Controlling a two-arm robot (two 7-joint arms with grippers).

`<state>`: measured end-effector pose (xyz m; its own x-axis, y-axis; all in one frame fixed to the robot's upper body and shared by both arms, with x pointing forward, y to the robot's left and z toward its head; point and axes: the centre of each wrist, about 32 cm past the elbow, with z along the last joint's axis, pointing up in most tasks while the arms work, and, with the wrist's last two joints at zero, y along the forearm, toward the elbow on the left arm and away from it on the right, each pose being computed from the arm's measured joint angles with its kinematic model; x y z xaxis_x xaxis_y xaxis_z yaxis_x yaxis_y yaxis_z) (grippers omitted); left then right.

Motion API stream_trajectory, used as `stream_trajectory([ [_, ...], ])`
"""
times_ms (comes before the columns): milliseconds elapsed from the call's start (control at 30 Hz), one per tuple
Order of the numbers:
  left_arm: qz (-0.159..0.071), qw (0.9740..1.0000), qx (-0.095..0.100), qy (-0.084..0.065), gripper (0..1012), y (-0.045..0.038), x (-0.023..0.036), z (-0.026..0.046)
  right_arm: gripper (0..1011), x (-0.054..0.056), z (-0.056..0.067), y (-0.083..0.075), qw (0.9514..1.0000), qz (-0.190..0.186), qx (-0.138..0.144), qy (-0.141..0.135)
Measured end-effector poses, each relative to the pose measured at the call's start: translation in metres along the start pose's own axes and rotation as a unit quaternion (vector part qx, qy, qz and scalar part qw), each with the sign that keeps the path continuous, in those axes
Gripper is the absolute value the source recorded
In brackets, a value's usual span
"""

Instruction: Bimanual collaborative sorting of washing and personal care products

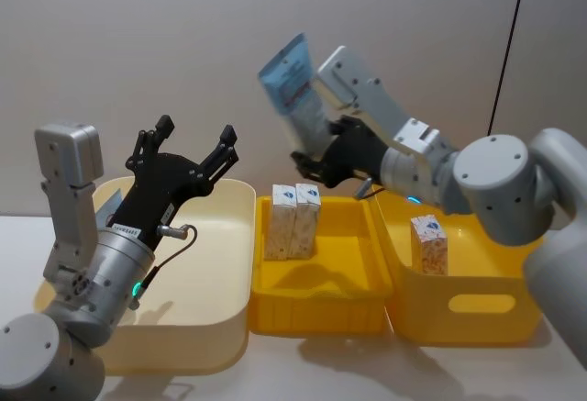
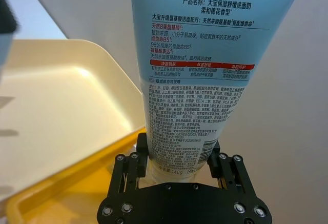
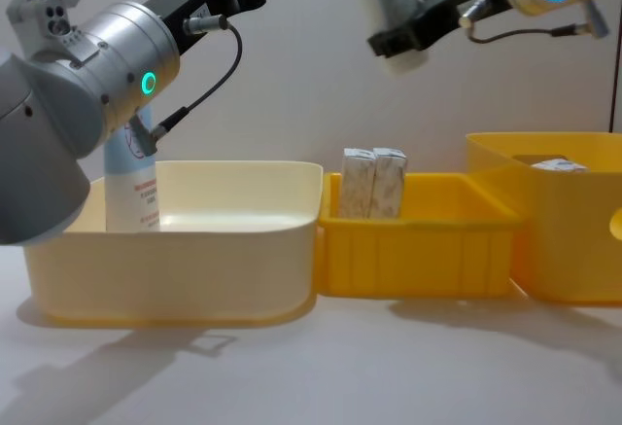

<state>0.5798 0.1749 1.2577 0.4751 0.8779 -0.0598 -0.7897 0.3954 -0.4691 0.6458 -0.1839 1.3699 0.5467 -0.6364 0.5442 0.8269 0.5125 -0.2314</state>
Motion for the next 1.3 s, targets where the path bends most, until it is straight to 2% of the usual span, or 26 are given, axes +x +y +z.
stream_trajectory([
  [267, 0.0, 1.0, 0.0, 0.0, 1002, 0.0, 0.0, 0.0, 659, 0.011, -0.005, -0.008, 0.9982, -0.043, -0.04, 0.009],
  [400, 0.0, 1.0, 0.0, 0.0, 1002, 0.0, 0.0, 0.0, 659, 0.016, -0.008, -0.011, 0.9959, -0.064, -0.062, 0.013],
  [600, 0.0, 1.0, 0.0, 0.0, 1002, 0.0, 0.0, 0.0, 659, 0.028, -0.012, -0.016, 0.9899, -0.095, -0.104, 0.021],
  [800, 0.0, 1.0, 0.0, 0.0, 1002, 0.0, 0.0, 0.0, 659, 0.044, -0.016, -0.02, 0.9807, -0.12, -0.152, 0.03],
  [967, 0.0, 1.0, 0.0, 0.0, 1002, 0.0, 0.0, 0.0, 659, 0.061, -0.02, -0.023, 0.9704, -0.134, -0.197, 0.038],
  [1133, 0.0, 1.0, 0.0, 0.0, 1002, 0.0, 0.0, 0.0, 659, 0.075, -0.024, -0.024, 0.9604, -0.135, -0.239, 0.045],
  [1233, 0.0, 1.0, 0.0, 0.0, 1002, 0.0, 0.0, 0.0, 659, 0.088, -0.025, -0.023, 0.9532, -0.13, -0.269, 0.048],
  [1300, 0.0, 1.0, 0.0, 0.0, 1002, 0.0, 0.0, 0.0, 660, 0.093, -0.025, -0.023, 0.9508, -0.124, -0.279, 0.05],
])
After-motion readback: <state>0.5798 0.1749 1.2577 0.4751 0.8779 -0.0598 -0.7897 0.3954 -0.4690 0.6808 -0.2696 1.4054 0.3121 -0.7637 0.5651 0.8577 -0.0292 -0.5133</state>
